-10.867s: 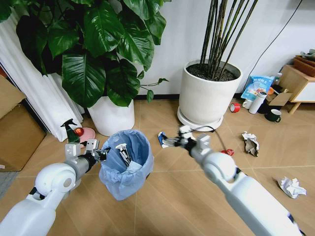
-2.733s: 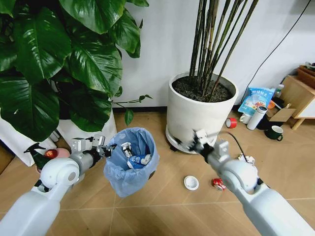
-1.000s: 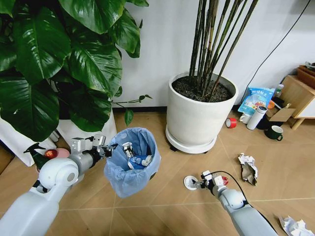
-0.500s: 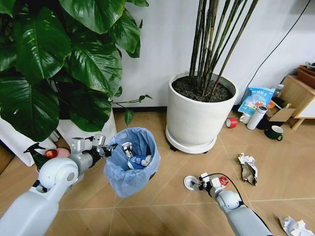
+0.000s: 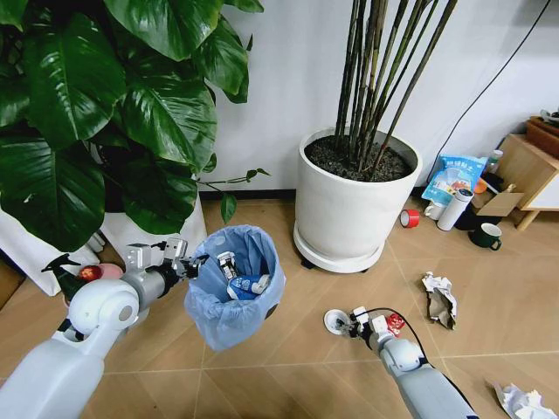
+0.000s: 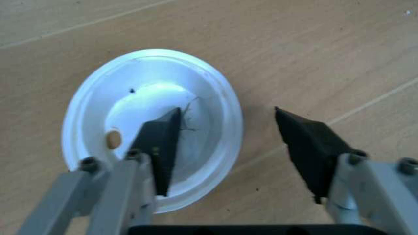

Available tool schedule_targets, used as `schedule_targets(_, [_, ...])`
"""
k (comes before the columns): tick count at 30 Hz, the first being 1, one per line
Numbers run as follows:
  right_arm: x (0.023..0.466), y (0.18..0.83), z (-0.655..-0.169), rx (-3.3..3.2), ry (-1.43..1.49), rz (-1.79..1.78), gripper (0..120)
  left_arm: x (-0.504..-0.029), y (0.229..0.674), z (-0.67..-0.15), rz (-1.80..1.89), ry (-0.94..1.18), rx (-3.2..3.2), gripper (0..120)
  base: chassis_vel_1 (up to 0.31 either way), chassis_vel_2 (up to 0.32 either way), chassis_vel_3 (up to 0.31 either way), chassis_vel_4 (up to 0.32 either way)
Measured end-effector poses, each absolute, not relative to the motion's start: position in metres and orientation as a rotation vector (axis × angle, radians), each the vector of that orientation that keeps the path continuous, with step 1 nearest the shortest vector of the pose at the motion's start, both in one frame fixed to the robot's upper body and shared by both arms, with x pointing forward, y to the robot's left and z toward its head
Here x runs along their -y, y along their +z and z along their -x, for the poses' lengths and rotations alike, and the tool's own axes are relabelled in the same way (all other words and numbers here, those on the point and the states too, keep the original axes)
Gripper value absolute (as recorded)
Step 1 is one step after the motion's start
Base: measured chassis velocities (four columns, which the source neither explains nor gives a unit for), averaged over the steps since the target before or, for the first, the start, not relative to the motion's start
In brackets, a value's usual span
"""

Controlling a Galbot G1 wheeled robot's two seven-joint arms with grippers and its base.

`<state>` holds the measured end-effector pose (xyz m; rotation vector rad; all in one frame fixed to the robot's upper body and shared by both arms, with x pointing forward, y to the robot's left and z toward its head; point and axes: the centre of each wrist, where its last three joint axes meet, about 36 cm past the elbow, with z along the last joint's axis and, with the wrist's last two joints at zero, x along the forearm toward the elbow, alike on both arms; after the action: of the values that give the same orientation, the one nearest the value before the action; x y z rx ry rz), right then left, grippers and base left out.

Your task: Pick up the trash bin and place the garbage on the floor into it.

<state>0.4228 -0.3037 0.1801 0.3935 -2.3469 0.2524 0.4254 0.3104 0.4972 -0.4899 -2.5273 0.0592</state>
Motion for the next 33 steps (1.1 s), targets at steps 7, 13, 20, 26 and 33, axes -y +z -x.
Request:
schedule_targets(7, [0.305, 0.179, -0.42, 2.349, 0.222, -0.383, 23, -0.311, 0.498, -0.426, 0.489, 0.057, 2.53, 0, 0.0, 0.0, 0.0, 0.0])
schedule_targets(13, [0.308, 0.179, -0.418, 2.351, 0.208, -0.37, 7, -0.311, 0.498, -0.426, 0.491, 0.06, 2.531, 0, 0.0, 0.0, 0.0, 0.0])
schedule_targets(20, [0.307, 0.187, -0.419, 2.384, 0.188, -0.346, 0, -0.31, 0.499, -0.424, 0.494, 0.058, 2.533, 0, 0.0, 0.0, 0.0, 0.0])
schedule_targets(26, [0.305, 0.221, -0.426, 2.487, 0.165, -0.348, 0, -0.309, 0.5, -0.422, 0.499, 0.058, 2.535, 0, 0.0, 0.0, 0.0, 0.0])
schedule_targets(33, [0.309, 0.283, -0.434, 2.658, 0.174, -0.365, 0, -0.307, 0.498, -0.421, 0.5, 0.054, 2.53, 0, 0.0, 0.0, 0.0, 0.0])
